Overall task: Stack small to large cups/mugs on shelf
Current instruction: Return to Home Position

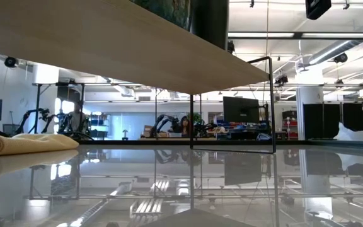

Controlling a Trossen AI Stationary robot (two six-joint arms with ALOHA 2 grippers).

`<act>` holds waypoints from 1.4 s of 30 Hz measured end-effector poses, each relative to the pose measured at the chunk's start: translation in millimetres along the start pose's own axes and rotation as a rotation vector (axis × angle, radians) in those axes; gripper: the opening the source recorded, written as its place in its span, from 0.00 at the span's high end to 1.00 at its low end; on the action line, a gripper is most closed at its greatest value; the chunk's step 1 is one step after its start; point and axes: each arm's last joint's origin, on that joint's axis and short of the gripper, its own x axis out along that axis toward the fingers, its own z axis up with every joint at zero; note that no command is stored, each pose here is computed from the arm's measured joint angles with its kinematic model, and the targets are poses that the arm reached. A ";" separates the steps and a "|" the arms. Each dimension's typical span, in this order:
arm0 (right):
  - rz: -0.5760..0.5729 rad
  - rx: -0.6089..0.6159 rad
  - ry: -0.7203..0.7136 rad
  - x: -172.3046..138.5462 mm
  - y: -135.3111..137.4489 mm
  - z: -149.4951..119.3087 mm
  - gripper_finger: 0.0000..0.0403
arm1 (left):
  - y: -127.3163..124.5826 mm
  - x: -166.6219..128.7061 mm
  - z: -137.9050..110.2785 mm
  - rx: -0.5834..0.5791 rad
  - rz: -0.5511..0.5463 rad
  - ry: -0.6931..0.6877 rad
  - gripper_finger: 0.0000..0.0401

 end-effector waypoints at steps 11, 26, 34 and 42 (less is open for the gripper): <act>0.017 0.010 0.023 -4.9 -11.3 -58.3 0.83 | 0.0 0.0 0.0 0.000 0.000 0.000 0.69; 0.011 0.004 -0.005 -38.1 -9.0 -60.6 0.83 | 0.0 0.0 0.0 0.000 0.000 0.000 0.69; -0.009 -0.010 0.038 -38.4 -9.8 -62.9 0.83 | 0.0 0.0 -0.5 0.000 -0.001 0.004 0.69; -0.027 -0.016 0.045 -38.3 -10.9 -65.5 0.83 | -0.1 0.0 -0.3 0.000 -0.002 0.003 0.69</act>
